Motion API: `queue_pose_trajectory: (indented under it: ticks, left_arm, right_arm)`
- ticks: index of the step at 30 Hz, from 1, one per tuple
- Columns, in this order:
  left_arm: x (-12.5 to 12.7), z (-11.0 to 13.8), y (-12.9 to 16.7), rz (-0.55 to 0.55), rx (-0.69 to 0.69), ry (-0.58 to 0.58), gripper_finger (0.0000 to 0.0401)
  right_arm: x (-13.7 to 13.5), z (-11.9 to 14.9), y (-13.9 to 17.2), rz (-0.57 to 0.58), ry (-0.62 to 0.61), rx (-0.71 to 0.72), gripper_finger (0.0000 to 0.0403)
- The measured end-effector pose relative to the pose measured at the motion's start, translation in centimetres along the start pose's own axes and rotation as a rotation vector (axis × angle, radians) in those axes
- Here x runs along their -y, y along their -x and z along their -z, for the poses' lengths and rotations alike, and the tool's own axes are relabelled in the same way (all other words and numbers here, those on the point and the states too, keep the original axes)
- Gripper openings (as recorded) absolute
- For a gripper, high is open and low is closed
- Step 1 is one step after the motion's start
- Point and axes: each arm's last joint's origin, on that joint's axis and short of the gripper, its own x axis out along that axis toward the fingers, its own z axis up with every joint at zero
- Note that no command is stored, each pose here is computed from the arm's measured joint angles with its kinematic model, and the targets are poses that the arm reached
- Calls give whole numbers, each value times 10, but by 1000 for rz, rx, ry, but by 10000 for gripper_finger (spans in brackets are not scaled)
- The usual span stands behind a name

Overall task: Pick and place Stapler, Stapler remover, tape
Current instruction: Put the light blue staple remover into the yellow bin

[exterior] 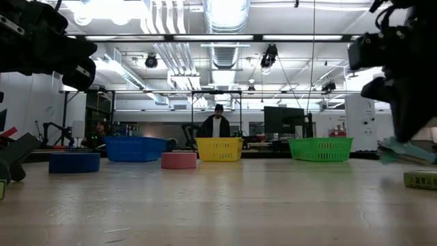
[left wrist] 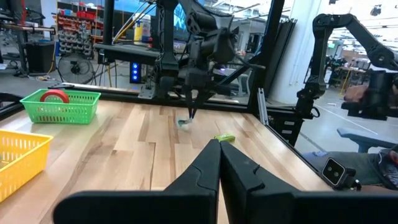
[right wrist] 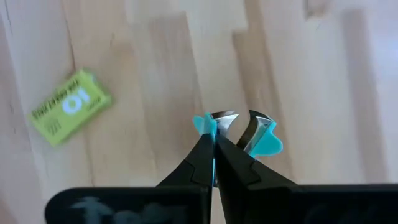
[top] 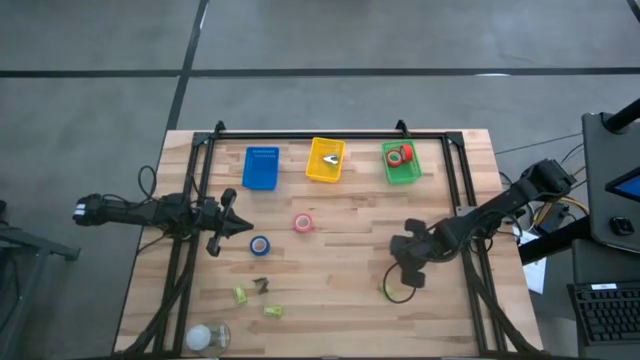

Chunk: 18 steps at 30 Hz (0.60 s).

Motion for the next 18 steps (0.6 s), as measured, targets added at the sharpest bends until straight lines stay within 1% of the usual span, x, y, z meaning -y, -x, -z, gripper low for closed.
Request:
queue_pose_trajectory:
  ticks: [6,10,14,18]
  left_arm:
    - [0,0,0,0,0,0,10]
    - [0,0,0,0,0,0,10]
    - [0,0,0,0,0,0,10]
    - [0,0,0,0,0,0,10]
  right_arm:
    - [-2,-13,10,85,54,116,8]
    - [3,-26,15,154,62,197,8]
    - [12,-45,17,160,78,279,8]
    - [26,-70,22,166,105,403,8]
